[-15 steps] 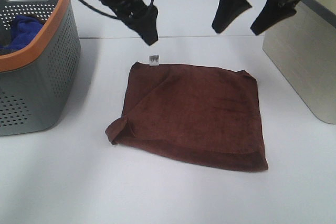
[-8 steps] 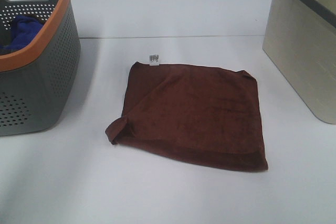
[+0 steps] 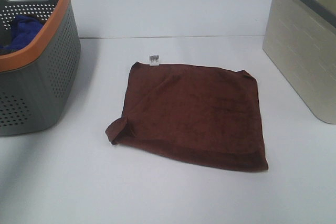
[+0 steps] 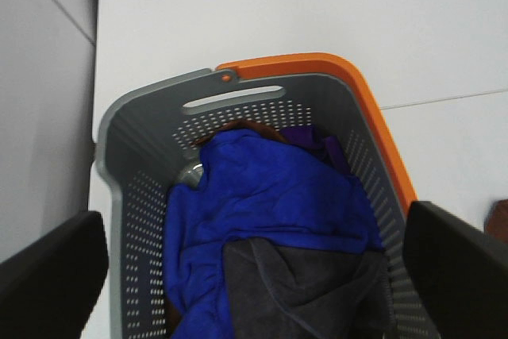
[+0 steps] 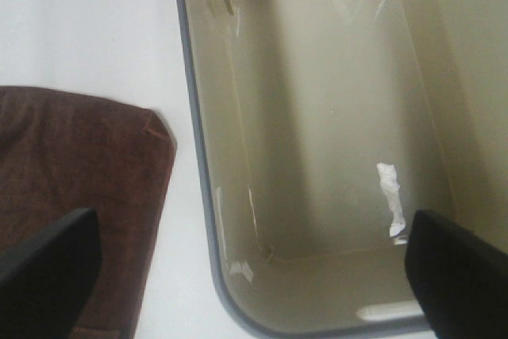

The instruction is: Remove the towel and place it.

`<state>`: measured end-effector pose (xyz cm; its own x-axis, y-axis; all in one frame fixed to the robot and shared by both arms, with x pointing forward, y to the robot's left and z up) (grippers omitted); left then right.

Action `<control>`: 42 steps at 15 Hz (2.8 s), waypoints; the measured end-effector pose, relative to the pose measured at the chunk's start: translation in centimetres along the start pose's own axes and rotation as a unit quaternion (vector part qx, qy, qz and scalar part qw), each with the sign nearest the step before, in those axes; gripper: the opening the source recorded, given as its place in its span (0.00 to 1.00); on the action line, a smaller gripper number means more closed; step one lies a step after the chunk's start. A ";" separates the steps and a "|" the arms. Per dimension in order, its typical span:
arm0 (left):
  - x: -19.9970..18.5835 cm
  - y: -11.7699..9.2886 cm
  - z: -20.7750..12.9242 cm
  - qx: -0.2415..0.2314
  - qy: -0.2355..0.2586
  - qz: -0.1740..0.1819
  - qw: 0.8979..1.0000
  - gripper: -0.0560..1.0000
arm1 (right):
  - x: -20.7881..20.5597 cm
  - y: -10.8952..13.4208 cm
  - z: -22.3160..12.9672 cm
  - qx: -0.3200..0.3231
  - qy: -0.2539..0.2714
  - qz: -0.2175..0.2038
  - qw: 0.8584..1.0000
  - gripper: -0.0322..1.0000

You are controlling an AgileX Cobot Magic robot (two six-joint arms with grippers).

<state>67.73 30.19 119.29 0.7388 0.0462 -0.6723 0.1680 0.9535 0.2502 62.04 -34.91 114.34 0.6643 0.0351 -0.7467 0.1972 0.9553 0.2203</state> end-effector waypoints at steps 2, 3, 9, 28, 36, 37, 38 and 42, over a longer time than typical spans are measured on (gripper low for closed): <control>-2.1 0.9 -2.6 -0.013 0.024 0.006 1.000 0.96 | -1.5 0.0 -2.1 -0.001 0.007 0.001 1.000 0.92; -2.9 1.2 -4.5 -0.019 0.044 0.007 0.999 0.96 | -2.5 -0.1 -3.4 -0.006 0.010 0.000 1.000 0.92; -8.7 -1.1 -16.0 -0.042 0.078 0.022 0.996 0.96 | -6.5 -0.8 -12.5 -0.020 0.032 -0.004 0.999 0.92; -19.5 -5.0 -28.3 0.044 -0.100 0.108 0.988 0.96 | -17.7 -0.7 -31.5 -0.128 -0.246 0.052 0.959 0.88; -20.1 -9.3 -35.6 0.017 -0.186 0.057 0.981 0.96 | -13.3 -2.3 -33.3 -0.101 -0.188 0.031 0.976 0.86; -19.4 -9.4 -36.0 0.020 -0.171 0.053 0.984 0.96 | -13.3 -2.5 -33.2 -0.101 -0.188 0.024 0.977 0.86; -18.3 -9.9 -36.7 0.021 -0.150 0.042 0.988 0.96 | -13.3 -2.9 -33.1 -0.097 -0.191 0.012 0.977 0.86; -17.7 -10.1 -37.0 0.021 -0.141 0.035 0.989 0.96 | -13.2 -3.9 -33.0 -0.066 -0.193 -0.015 0.979 0.86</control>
<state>28.76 30.76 102.89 0.9010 0.0203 -0.4334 0.1336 0.9374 0.3217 28.74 -29.41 102.60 0.8876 -0.0825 -0.4531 0.1426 0.9847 0.1001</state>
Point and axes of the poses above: a point on each arm's last joint axis where the gripper is mounted, x pointing out along that axis toward the gripper, y along the wrist's bending axis when the last joint is at zero, z = x × y, the point moved 6 cm from there along x, pointing out along that axis toward the gripper, and after that the axes turned 11 degrees about x, right-handed, at the moved point
